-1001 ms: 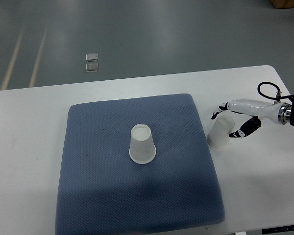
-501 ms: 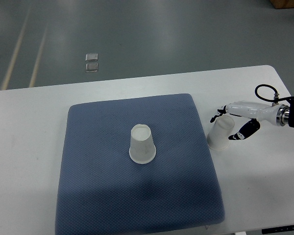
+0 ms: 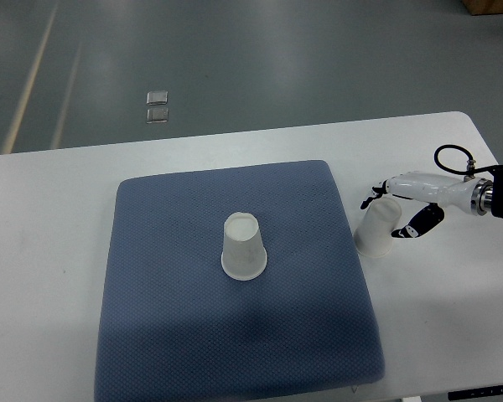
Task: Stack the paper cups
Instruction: 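Close the right hand fingers around the white cup, then lift the cup with the right hand and carry it over the cup on the pad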
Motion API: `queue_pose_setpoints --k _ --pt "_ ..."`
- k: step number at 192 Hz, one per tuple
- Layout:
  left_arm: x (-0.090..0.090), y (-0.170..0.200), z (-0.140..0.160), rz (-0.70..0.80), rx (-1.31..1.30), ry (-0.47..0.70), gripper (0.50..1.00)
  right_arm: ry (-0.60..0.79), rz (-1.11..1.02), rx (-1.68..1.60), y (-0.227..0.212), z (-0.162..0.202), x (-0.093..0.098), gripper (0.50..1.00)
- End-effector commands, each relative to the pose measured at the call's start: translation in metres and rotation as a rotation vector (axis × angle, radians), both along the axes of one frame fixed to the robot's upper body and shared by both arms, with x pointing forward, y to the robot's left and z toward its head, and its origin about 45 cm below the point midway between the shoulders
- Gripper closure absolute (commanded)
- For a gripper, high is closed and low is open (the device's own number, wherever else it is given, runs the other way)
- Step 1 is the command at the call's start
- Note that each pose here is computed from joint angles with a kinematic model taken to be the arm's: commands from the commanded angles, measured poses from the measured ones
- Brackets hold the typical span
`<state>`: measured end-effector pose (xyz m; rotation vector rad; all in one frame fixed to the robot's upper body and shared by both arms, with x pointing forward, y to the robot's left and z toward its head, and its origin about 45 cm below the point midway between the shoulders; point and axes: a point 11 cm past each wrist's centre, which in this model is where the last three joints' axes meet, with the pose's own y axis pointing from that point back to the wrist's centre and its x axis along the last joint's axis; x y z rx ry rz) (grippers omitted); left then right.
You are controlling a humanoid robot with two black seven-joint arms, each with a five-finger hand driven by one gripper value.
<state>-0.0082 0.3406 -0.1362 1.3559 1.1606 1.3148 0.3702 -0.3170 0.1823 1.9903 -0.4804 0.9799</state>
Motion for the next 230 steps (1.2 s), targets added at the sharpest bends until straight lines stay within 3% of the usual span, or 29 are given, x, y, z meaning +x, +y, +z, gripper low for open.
queue_pose_setpoints --k 1,10,32,43,81,108,148,158,160,230 --pt "0.0 0.0 0.0 0.0 0.0 0.0 0.5 -0.001 -0.002 -0.005 -0.001 -0.001 0.0 0.762" --pt "0.0 0.0 0.0 0.001 0.0 0.0 0.5 -0.001 -0.002 -0.007 -0.001 -0.001 0.001 0.787" --pt "0.0 0.0 0.0 0.0 0.0 0.0 0.5 -0.002 -0.003 -0.007 -0.001 0.0 0.001 0.918" --pt "0.0 0.0 0.0 0.0 0.0 0.0 0.5 -0.002 -0.003 -0.007 -0.001 0.0 0.001 0.957" --pt "0.0 0.0 0.0 0.0 0.0 0.0 0.5 -0.08 0.003 0.018 0.004 0.035 0.021 0.957" --pt "0.0 0.0 0.0 0.0 0.0 0.0 0.5 -0.203 0.024 0.097 0.014 0.108 0.043 0.951" --pt "0.0 0.0 0.0 0.0 0.0 0.0 0.5 -0.166 0.13 0.267 0.064 0.171 0.046 0.944" --pt "0.0 0.0 0.0 0.0 0.0 0.0 0.5 -0.166 0.13 0.267 0.064 0.171 0.046 0.944" --pt "0.0 0.0 0.0 0.0 0.0 0.0 0.5 -0.145 0.166 0.305 0.085 0.182 0.044 0.942" --pt "0.0 0.0 0.0 0.0 0.0 0.0 0.5 -0.052 0.379 0.348 0.193 0.185 0.027 0.94"
